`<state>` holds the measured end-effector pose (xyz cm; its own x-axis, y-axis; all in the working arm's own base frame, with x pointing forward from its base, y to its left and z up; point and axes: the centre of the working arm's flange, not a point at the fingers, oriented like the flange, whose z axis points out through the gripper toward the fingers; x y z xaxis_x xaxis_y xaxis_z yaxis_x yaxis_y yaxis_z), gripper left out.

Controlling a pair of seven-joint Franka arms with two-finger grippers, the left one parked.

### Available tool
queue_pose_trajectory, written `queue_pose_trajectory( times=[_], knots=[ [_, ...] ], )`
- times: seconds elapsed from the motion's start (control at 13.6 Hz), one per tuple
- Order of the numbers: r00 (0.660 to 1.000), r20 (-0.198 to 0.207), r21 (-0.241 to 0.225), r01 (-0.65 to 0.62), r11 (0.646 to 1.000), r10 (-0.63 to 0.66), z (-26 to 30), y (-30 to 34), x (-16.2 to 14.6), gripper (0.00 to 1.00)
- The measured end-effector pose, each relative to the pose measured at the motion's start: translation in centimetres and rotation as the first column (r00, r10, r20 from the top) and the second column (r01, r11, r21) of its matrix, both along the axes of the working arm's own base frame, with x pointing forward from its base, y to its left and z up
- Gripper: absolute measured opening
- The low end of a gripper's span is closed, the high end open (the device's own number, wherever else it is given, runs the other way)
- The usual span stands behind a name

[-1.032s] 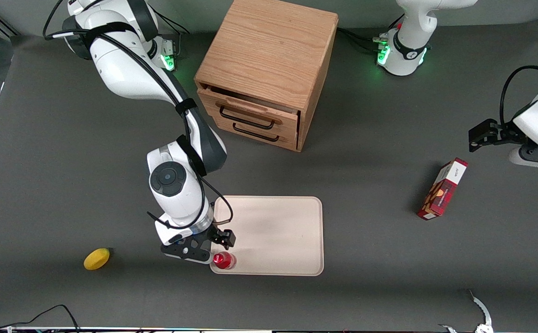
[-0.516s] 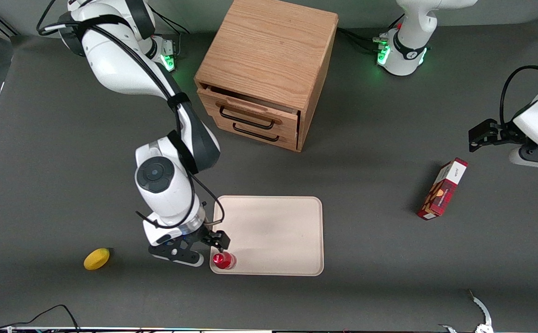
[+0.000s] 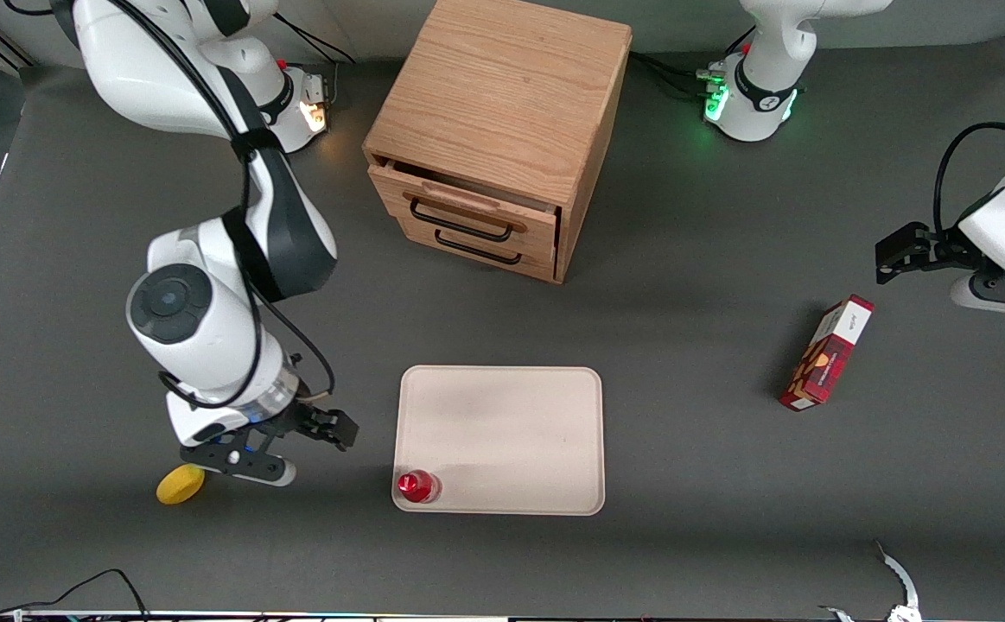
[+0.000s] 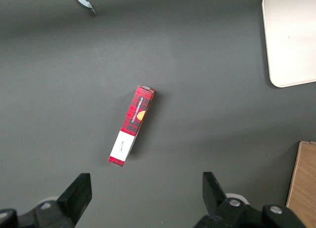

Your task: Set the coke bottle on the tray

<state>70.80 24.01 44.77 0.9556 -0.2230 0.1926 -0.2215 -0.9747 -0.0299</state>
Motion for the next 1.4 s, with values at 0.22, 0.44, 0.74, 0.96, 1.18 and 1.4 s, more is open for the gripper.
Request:
queue_pose_trajectory(
  times=[0.22,0.44,0.74,0.96,1.18,1.4],
  knots=[
    [0.999,-0.03,-0.008,-0.037,0.999,0.037,2.5,-3.2,-2.5,1.0],
    [0.988,-0.116,-0.025,-0.108,0.994,0.105,6.2,-8.2,-6.0,1.0],
    [0.97,-0.188,-0.022,-0.16,0.987,0.153,11.0,-13.6,-9.5,1.0],
    [0.968,-0.188,-0.015,-0.172,0.985,0.166,14.5,-16.4,-11.5,1.0],
    [0.967,-0.181,-0.009,-0.182,0.983,0.178,17.4,-17.9,-13.5,1.0],
    [0.967,-0.177,-0.007,-0.187,0.982,0.183,18.7,-19.0,-14.4,1.0]
  ],
)
